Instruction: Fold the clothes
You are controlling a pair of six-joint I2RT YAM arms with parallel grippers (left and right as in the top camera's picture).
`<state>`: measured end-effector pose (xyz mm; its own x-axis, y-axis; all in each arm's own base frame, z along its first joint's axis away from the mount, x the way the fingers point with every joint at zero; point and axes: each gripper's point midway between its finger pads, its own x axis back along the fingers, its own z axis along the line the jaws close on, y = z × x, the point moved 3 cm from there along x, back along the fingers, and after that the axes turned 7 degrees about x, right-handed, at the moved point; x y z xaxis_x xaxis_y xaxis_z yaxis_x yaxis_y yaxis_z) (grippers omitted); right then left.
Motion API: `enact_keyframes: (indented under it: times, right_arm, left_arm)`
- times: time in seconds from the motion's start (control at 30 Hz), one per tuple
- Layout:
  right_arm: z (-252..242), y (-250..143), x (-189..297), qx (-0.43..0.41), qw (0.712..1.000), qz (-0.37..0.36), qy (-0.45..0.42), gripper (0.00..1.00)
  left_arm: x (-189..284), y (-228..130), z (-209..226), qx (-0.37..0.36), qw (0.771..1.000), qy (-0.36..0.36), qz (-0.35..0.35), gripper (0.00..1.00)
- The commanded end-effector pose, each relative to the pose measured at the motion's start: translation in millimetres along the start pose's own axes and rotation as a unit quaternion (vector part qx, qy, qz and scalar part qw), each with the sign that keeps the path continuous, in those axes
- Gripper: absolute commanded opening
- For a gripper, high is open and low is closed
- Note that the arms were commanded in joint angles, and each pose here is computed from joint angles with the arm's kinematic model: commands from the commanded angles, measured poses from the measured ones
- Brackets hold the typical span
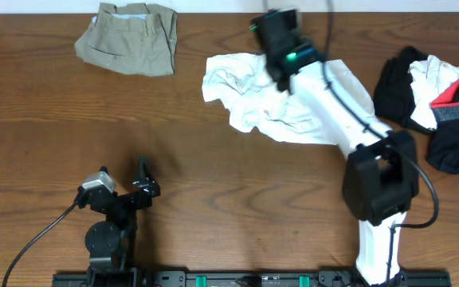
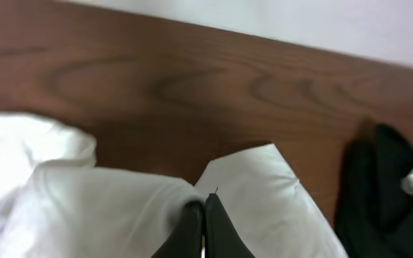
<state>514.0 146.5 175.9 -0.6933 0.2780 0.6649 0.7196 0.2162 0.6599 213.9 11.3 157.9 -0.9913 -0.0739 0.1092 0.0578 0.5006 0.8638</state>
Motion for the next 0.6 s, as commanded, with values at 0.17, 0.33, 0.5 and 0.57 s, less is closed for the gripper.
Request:
enact_keyframes:
  times: [0.17,0.33,0.5,0.57]
  right_arm:
    - [-53,22,-28,-0.177,0.982,-0.012,0.069,0.02]
    - [-81,18,-42,-0.194,0.980,-0.009,0.034,0.01]
    - [-96,13,-50,-0.191,0.981,0.001,0.046,0.29]
    - [-94,10,-51,-0.171,0.983,0.009,0.064,0.38]
  left_arm:
    - [-2,-12,11,-0.010,1.000,0.022,0.013,0.98]
    - [-2,-12,11,-0.010,1.000,0.022,0.013,0.98]
    - [-2,-12,11,-0.010,1.000,0.022,0.013,0.98]
    - [-2,-12,11,-0.010,1.000,0.022,0.013,0.98]
